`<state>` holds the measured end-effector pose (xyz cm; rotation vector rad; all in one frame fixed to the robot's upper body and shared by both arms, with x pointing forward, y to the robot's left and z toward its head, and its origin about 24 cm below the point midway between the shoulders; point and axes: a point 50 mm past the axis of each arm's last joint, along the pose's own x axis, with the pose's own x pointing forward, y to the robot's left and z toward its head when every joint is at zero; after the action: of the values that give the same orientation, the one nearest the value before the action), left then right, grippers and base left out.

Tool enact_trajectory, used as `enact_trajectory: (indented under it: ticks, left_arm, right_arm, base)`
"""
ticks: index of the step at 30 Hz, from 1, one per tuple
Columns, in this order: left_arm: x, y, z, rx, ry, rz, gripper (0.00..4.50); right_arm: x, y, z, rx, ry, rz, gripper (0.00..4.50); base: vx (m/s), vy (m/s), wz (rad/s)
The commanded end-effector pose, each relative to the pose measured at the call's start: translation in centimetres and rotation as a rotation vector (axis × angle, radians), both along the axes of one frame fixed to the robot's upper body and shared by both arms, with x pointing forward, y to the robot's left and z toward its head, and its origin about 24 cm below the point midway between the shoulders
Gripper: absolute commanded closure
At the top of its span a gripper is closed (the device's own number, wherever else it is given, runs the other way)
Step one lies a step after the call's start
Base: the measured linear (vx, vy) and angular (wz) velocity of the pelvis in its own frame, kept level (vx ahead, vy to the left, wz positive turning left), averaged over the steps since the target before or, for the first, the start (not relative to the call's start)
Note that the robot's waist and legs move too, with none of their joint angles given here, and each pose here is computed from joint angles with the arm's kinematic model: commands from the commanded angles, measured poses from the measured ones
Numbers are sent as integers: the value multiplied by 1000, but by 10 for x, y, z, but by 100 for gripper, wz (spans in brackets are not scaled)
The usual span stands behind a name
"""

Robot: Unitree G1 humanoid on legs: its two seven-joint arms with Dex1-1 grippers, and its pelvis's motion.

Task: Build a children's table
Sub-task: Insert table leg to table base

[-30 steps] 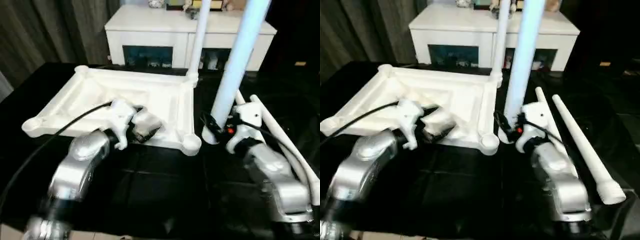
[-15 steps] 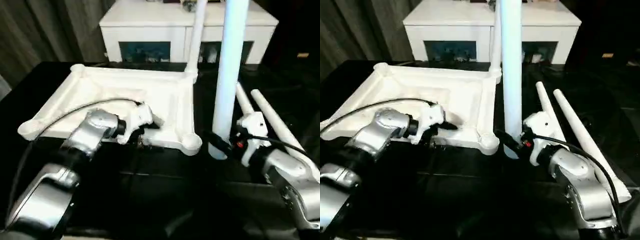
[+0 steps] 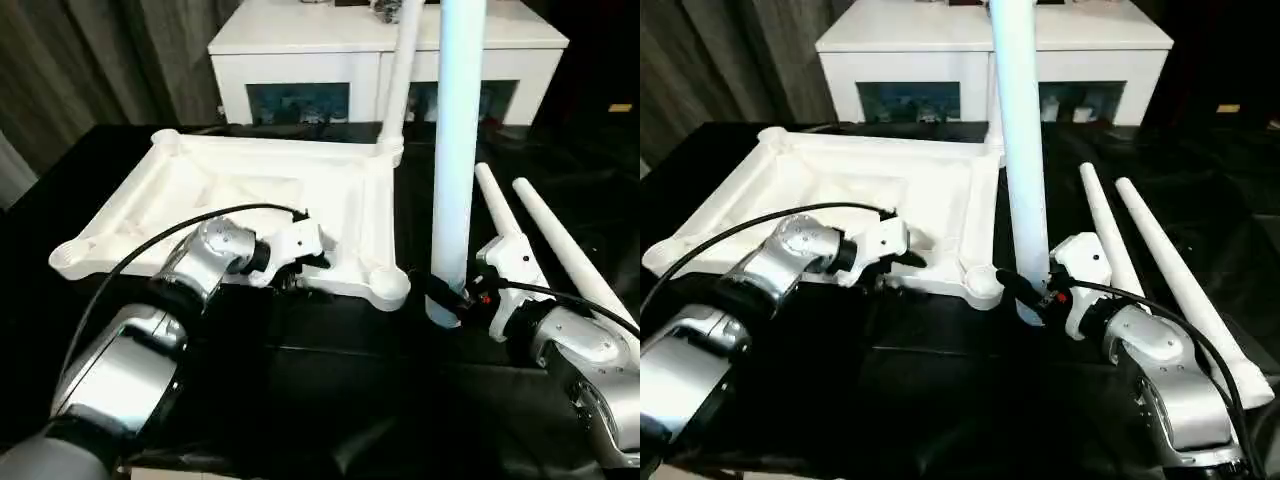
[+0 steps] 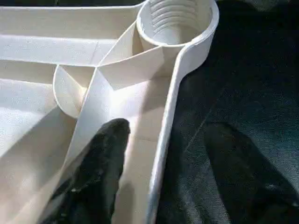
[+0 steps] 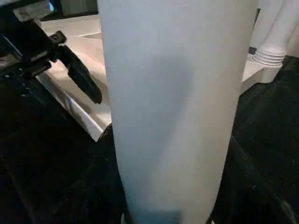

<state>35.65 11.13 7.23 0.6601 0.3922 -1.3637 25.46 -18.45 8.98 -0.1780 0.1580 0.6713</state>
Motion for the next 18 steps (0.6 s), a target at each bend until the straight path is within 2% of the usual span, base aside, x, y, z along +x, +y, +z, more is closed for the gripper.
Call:
enact_trajectory:
  ticks: [1, 6, 9, 12, 14, 18]
  left_arm:
    - [2, 1, 3, 22, -19, -8, 197]
    - [4, 1, 3, 51, -32, -18, 221]
    - [4, 2, 2, 65, -29, -27, 253]
    - [3, 3, 1, 82, -19, -33, 267]
    - [3, 3, 0, 89, -15, -36, 301]
    - [3, 5, -1, 98, -5, -41, 323]
  right_arm:
    - [-1, 2, 9, -1, -55, 8, 261]
    - [-2, 2, 9, -5, -58, 3, 261]
    - [-3, 2, 9, -7, -59, 2, 261]
    - [-3, 2, 9, -8, -60, 2, 261]
    - [-3, 3, 9, -9, -61, 3, 261]
    - [-3, 3, 8, -10, -61, 4, 261]
  base:
    - [0, 0, 0]
    - [0, 0, 0]
    - [0, 0, 0]
    - [0, 0, 0]
    - [0, 0, 0]
    - [0, 0, 0]
